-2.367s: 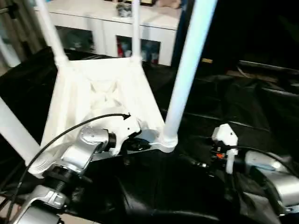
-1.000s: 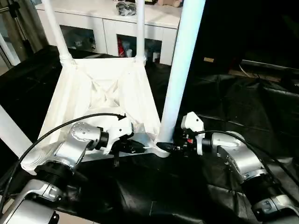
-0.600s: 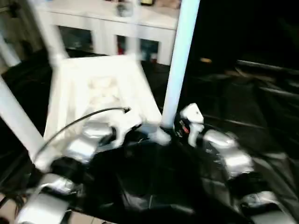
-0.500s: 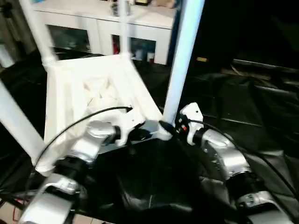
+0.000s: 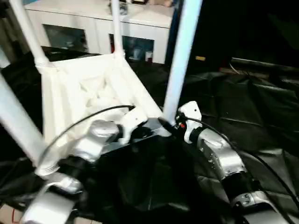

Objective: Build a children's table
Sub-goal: Rotate leg to tighten

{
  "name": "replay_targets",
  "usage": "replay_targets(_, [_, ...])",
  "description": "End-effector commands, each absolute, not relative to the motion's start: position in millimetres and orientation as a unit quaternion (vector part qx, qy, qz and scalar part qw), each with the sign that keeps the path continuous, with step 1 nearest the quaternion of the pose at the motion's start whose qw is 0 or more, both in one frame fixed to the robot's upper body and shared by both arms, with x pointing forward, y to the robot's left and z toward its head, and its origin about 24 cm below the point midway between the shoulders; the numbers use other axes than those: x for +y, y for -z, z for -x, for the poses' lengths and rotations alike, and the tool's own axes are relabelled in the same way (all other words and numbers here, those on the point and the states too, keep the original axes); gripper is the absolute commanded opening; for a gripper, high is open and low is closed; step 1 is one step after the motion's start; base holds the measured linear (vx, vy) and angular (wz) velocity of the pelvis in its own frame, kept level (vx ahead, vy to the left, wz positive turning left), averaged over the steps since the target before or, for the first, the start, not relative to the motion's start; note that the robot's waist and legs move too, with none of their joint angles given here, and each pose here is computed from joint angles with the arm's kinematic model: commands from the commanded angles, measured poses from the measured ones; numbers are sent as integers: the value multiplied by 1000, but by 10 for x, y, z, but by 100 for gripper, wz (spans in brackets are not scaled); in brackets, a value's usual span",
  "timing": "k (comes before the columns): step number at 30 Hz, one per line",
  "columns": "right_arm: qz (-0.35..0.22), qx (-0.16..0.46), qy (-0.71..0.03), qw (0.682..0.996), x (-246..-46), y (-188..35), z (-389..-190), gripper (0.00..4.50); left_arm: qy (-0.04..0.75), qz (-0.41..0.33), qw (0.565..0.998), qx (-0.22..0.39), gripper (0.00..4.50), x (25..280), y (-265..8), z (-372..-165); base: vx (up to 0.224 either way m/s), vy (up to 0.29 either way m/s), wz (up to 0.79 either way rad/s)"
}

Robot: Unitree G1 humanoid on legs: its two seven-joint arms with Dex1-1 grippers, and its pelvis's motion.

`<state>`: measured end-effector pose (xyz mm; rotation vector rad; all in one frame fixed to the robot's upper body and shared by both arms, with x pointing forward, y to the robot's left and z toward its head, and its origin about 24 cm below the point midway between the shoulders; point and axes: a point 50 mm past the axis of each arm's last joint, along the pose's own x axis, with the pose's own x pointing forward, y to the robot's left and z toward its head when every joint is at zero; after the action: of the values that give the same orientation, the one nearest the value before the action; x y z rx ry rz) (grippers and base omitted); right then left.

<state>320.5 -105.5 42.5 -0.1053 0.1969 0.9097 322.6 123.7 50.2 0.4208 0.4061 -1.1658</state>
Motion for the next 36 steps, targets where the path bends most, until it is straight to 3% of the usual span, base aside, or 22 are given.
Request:
replay_targets(1, [60,102,-499,859,-1047,-448,-3138,318,591,-202,760,177,0,1186,-510,-3144,0,0,0])
replay_targets(3, [63,103,-505,855,-1066,-452,-3133,318,596,-203,757,176,0,1199,-511,-3137,52,-11,5])
replay_targets(10, [98,133,-584,795,-1222,-465,-3022,318,632,-200,726,186,0,1405,-546,-3098,34,-9,4])
replay_targets(13, [108,139,-591,787,-1239,-460,-3018,318,643,-195,716,188,0,1447,-570,-3085,0,0,0])
replay_targets(21, [107,138,-598,782,-1220,-469,-3029,318,659,-195,702,189,0,1485,-584,-3073,0,0,0])
replay_targets(24, [100,137,-600,781,-1200,-480,-3035,284,659,-196,701,191,0,1488,-578,-3075,0,0,0])
replay_targets(29, [92,138,-604,780,-1187,-478,-3031,266,658,-197,701,192,0,1494,-569,-3079,0,0,0])
replay_targets(36, [73,138,-586,795,-1165,-423,-3009,264,624,-195,731,193,0,1493,-553,-3141,0,0,0])
